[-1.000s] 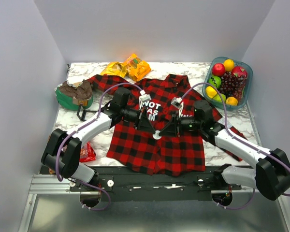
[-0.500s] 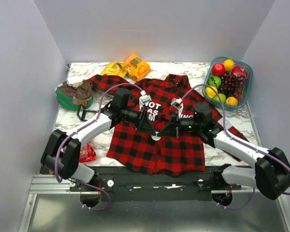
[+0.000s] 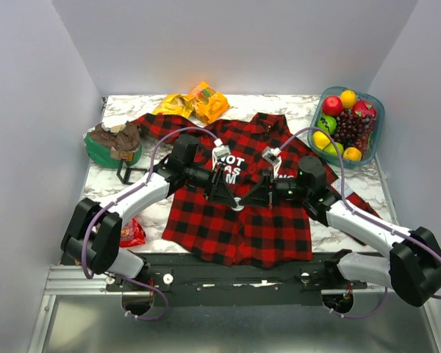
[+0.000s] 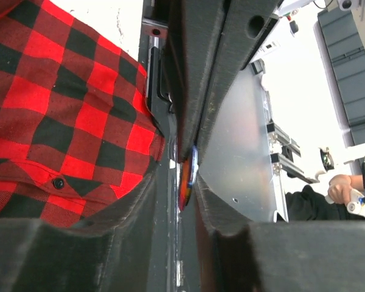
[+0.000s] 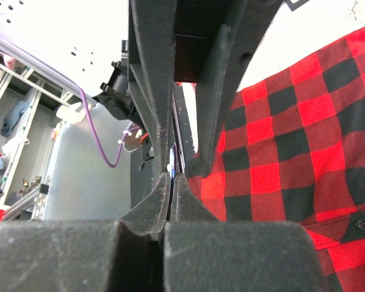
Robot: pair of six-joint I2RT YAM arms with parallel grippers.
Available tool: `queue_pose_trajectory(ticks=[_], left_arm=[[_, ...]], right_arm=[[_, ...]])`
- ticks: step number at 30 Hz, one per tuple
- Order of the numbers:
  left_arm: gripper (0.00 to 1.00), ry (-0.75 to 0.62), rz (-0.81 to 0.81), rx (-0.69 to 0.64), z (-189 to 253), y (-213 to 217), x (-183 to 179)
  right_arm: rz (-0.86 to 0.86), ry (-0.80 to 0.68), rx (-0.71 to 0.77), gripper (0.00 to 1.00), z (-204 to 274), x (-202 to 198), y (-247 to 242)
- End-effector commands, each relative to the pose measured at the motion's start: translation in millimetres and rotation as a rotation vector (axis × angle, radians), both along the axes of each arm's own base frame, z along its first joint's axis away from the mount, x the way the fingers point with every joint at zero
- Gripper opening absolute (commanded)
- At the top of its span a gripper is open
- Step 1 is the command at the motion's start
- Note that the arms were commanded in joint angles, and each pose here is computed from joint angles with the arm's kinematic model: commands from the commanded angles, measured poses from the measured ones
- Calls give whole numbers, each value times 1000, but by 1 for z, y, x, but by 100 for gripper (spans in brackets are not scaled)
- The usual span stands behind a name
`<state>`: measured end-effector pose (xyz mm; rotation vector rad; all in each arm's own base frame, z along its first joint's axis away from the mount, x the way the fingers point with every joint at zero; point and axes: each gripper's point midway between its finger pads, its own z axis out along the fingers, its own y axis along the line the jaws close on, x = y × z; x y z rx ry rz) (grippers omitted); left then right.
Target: Pin the brooch onto the clothing
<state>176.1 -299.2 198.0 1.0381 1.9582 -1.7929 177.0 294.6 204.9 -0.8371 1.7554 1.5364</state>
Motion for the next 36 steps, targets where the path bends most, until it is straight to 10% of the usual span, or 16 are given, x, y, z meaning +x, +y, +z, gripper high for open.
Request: queue_pose_trajectory(ticks=[1, 4, 16, 26, 36], left_arm=[[36, -37, -2, -7, 5, 1, -3], [49, -42, 1, -6, 7, 2, -2], [50, -62, 31, -11, 11, 8, 4], [4, -70, 52, -9, 10, 9, 9], [0, -62, 53, -6, 7, 7, 8]], right_arm=[[15, -32, 27, 1, 8, -3, 2], [12, -32, 26, 1, 7, -4, 1], [3, -28, 19, 1, 6, -6, -1], [0, -14, 7, 1, 0, -4, -1], [-18, -27, -12, 21, 1, 1, 4]])
